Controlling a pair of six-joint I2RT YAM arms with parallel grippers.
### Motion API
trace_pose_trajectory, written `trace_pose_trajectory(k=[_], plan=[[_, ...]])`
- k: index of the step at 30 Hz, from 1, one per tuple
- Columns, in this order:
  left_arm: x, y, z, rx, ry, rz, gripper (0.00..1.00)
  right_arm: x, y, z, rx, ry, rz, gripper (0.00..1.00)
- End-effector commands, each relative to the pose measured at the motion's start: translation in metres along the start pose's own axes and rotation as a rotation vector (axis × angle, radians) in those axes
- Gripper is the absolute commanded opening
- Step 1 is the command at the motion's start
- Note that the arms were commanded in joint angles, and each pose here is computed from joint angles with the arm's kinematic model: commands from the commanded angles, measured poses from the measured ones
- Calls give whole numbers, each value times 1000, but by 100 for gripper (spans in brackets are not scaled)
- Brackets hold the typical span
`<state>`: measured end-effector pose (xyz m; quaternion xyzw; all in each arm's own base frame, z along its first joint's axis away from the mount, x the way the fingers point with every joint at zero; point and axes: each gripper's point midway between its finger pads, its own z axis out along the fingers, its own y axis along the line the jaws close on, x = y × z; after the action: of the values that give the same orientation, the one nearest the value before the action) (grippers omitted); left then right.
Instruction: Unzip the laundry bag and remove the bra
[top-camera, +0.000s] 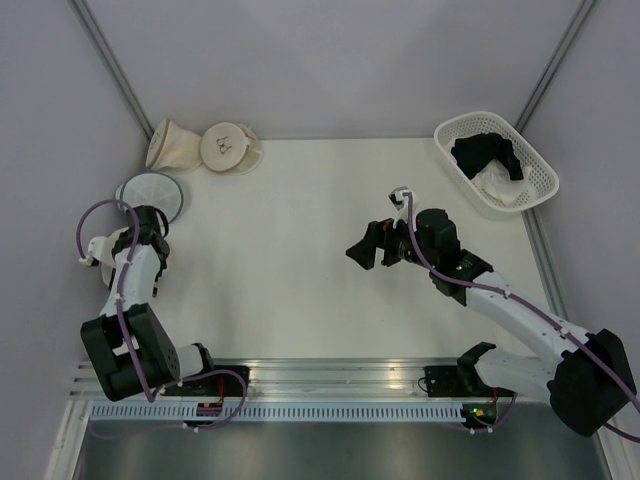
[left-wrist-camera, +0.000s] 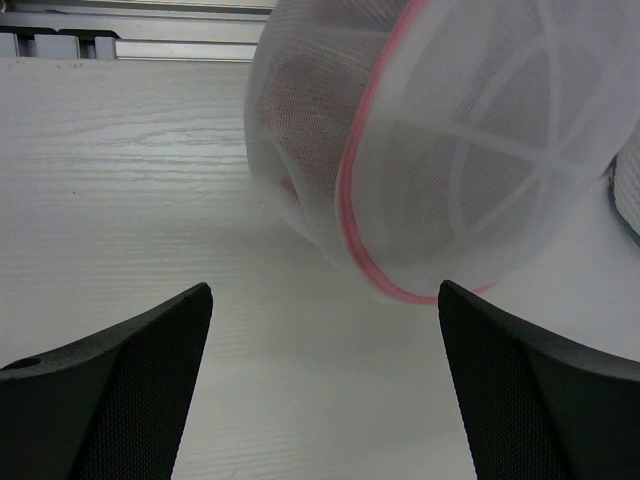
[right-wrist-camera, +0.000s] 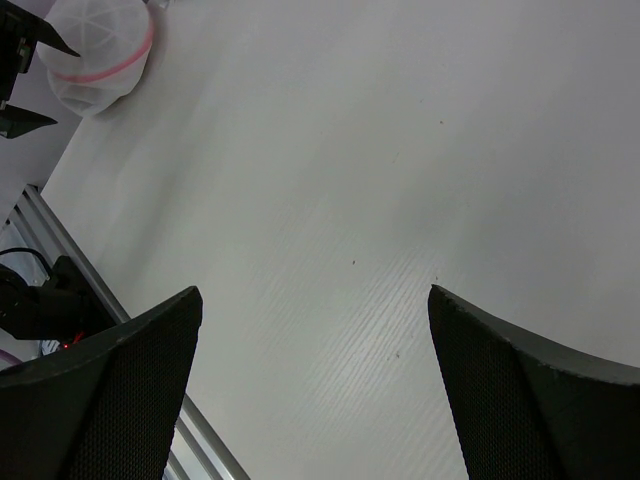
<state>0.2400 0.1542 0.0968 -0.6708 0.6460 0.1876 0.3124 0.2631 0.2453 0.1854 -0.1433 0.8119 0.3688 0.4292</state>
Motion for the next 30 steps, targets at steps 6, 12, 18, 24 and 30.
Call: trace_pose_trajectory(k=[6, 12, 18, 24, 30], plan=[[-14, 0, 26, -105, -54, -148, 88, -11, 8, 6, -35, -8, -16, 98], [-9, -11, 40, -93, -60, -195, 74, -8, 10, 6, -46, 2, -15, 98], [-13, -23, 52, -83, -89, -185, 58, -6, 6, 3, -24, 5, -26, 98], [-25, -30, 55, -86, -121, -186, 31, -2, 1, -2, 3, 14, -34, 98], [-27, -37, 48, -42, -109, -198, 10, -3, 3, -4, 0, 10, -34, 98]])
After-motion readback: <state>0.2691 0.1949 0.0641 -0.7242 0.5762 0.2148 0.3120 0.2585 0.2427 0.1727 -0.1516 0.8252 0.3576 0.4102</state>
